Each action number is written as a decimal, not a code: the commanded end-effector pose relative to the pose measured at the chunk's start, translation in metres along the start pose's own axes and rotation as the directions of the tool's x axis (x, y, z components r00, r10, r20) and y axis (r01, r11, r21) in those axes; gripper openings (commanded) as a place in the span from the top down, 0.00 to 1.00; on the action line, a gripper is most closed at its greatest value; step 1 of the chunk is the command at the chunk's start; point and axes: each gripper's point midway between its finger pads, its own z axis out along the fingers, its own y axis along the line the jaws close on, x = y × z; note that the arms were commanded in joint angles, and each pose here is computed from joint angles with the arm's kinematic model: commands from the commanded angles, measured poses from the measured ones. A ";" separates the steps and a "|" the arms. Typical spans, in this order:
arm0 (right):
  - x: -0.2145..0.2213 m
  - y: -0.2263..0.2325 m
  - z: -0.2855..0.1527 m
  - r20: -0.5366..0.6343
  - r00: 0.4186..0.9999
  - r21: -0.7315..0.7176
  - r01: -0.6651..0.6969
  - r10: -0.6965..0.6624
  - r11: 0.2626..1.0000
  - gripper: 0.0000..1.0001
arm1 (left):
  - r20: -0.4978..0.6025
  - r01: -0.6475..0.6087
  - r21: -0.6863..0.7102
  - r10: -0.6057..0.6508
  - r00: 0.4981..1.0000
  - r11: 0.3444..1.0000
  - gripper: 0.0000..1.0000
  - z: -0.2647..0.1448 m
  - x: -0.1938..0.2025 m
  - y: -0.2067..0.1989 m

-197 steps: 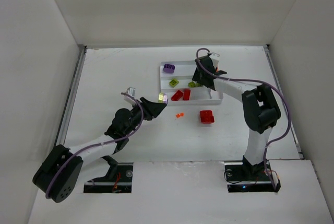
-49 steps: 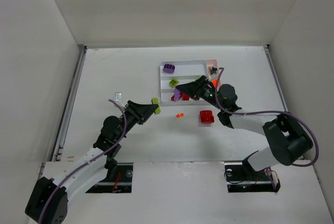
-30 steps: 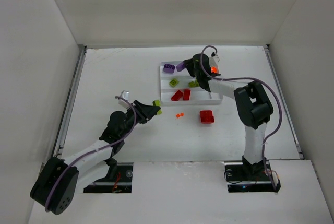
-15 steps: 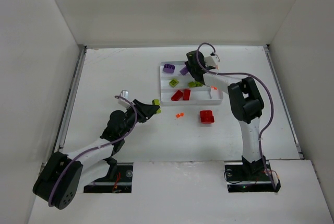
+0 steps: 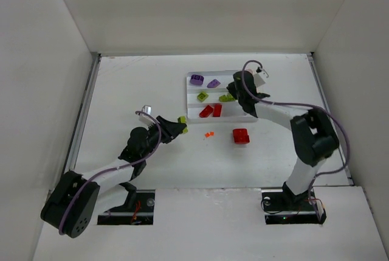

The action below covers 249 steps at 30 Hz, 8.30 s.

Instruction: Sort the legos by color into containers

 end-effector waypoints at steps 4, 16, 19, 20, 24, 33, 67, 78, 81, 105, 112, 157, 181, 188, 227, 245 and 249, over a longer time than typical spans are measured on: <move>-0.039 -0.008 -0.078 0.094 0.985 -0.177 0.162 -0.148 0.971 0.82 | 0.027 -0.033 0.013 0.033 0.999 0.999 0.85 0.022 -0.019 -0.034; -0.035 -0.043 -0.136 0.129 0.968 -0.269 0.243 -0.215 0.932 0.74 | -0.045 -0.059 -0.324 0.047 0.998 0.944 0.86 0.123 -0.009 -0.032; -0.045 -0.049 -0.139 0.141 0.971 -0.276 0.226 -0.193 0.934 0.72 | 0.019 0.013 -0.396 -0.006 1.000 0.918 0.87 0.146 -0.018 -0.022; -0.047 -0.051 -0.140 0.140 0.972 -0.281 0.219 -0.186 0.934 0.71 | 0.039 0.037 -0.416 -0.023 0.999 0.909 0.87 0.153 -0.021 -0.018; -0.052 -0.058 -0.135 0.143 0.975 -0.281 0.204 -0.170 0.938 0.70 | 0.099 0.110 -0.491 -0.070 0.993 0.864 0.87 0.173 -0.031 0.002; -0.040 -0.053 -0.129 0.096 0.983 -0.309 0.182 -0.159 0.934 0.67 | 0.192 0.263 -0.562 -0.186 0.964 0.784 0.86 0.191 -0.042 0.032; -0.042 -0.046 -0.139 0.090 0.985 -0.348 0.169 -0.147 0.922 0.61 | 0.326 0.365 -0.558 -0.208 0.922 0.745 0.48 0.179 -0.072 0.037; -0.049 -0.063 -0.158 0.138 0.927 -0.171 0.369 -0.348 0.914 0.67 | 0.160 0.028 -0.276 0.017 0.987 0.961 0.54 0.128 -0.052 -0.062; -0.024 -0.078 -0.180 0.091 0.892 -0.140 0.452 -0.443 0.881 0.33 | 0.121 -0.081 -0.266 0.117 0.986 0.961 0.55 0.097 -0.040 -0.054; 0.069 -0.145 -0.188 -0.170 0.709 0.020 0.696 -0.684 0.717 0.00 | -0.057 -0.245 -0.180 0.239 0.969 0.953 0.51 0.035 0.021 -0.017; 0.068 -0.136 -0.163 -0.155 0.702 0.035 0.707 -0.695 0.707 0.00 | -0.081 -0.231 -0.169 0.220 0.972 0.958 0.51 0.039 0.032 -0.013; 0.079 -0.157 -0.162 -0.214 0.700 0.058 0.706 -0.682 0.706 0.47 | -0.095 -0.143 -0.119 0.132 0.987 0.983 0.48 0.027 0.038 -0.029; 0.076 0.025 -0.284 -0.335 0.914 -0.743 -0.108 -0.228 0.661 0.55 | 0.073 0.208 0.184 -0.225 0.972 0.961 0.46 -0.010 0.015 -0.091; 0.072 0.046 -0.306 -0.473 0.868 -0.766 -0.322 -0.150 0.556 0.55 | 0.092 0.236 0.259 -0.267 0.959 0.937 0.46 -0.018 0.006 -0.101; 0.089 0.044 -0.326 -0.631 0.769 -0.708 -0.516 -0.104 0.483 0.55 | 0.069 0.235 0.426 -0.290 0.955 0.874 0.49 -0.029 0.011 -0.137; 0.089 0.045 -0.324 -0.631 0.768 -0.709 -0.516 -0.107 0.480 0.55 | 0.065 0.190 0.431 -0.240 0.969 0.882 0.45 -0.021 0.016 -0.146; 0.096 0.045 -0.324 -0.644 0.756 -0.699 -0.520 -0.117 0.490 0.55 | 0.068 0.190 0.442 -0.244 0.967 0.877 0.46 -0.021 0.014 -0.150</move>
